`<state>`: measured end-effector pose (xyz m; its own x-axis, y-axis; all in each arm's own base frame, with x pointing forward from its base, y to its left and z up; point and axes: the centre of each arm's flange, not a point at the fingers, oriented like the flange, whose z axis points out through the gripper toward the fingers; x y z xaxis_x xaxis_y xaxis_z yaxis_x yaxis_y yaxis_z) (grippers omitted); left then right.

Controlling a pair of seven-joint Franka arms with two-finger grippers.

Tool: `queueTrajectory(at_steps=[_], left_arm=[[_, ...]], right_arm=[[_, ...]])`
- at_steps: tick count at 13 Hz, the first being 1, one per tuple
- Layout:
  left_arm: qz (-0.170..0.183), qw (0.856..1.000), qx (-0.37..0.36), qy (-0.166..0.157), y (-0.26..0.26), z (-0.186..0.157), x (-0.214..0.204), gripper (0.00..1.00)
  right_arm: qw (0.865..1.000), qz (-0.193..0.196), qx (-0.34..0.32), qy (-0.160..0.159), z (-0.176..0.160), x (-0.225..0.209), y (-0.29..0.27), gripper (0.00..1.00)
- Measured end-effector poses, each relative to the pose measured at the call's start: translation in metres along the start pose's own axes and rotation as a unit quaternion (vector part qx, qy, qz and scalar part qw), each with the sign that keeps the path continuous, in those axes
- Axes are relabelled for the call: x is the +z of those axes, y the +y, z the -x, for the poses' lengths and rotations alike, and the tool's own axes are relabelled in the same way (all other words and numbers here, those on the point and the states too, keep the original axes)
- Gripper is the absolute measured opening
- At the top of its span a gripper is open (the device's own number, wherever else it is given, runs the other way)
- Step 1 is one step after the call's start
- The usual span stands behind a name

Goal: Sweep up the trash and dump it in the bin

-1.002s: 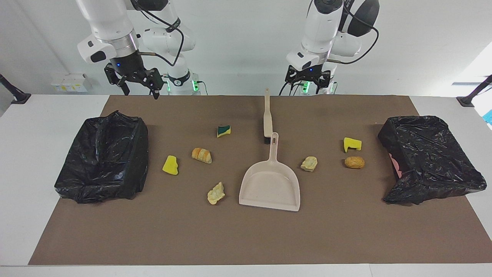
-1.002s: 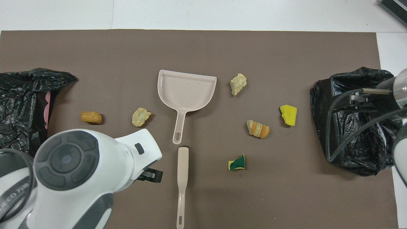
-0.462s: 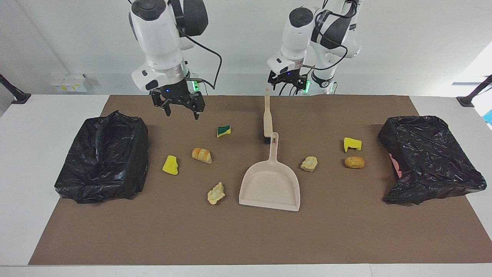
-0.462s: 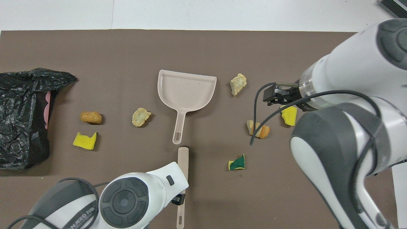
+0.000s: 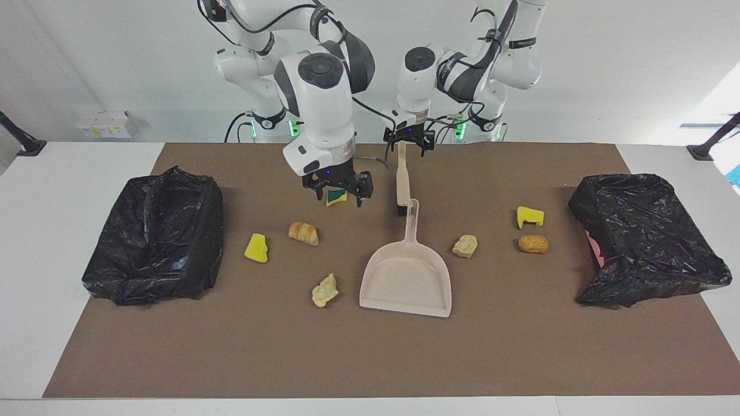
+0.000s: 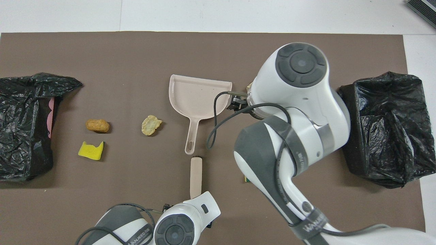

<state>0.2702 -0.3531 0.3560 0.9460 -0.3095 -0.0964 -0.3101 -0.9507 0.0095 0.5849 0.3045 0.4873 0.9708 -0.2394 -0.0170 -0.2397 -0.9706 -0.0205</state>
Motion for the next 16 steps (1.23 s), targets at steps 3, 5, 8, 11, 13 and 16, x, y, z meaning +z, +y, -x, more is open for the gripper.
queueTrajectory(at_steps=[3,5,8,11,13,16], left_arm=[[0.001,1.0,-0.022,0.002,0.008,-0.001,0.023,1.0],[0.0,1.0,-0.031,0.001,0.013,0.003,0.024,0.89],[-0.002,0.999,-0.032,-0.002,0.013,0.003,0.025,0.44],[-0.012,0.999,-0.035,-0.018,0.01,0.006,0.026,0.26],[-0.015,0.999,-0.037,-0.022,0.008,0.006,0.026,0.26],[-0.018,0.999,-0.037,-0.027,0.007,0.007,0.026,0.26]], right_arm=[[1.0,0.001,-0.005,-0.007,0.007,0.025,-0.037,1.0],[1.0,-0.002,-0.012,-0.008,0.02,0.039,-0.064,1.0],[1.0,-0.007,-0.025,-0.008,0.042,0.077,-0.105,1.0],[0.999,-0.007,-0.034,-0.013,0.049,0.104,-0.119,1.0],[0.999,-0.007,-0.035,-0.016,0.051,0.111,-0.123,1.0],[0.998,-0.011,-0.051,-0.016,0.068,0.129,-0.142,0.93]])
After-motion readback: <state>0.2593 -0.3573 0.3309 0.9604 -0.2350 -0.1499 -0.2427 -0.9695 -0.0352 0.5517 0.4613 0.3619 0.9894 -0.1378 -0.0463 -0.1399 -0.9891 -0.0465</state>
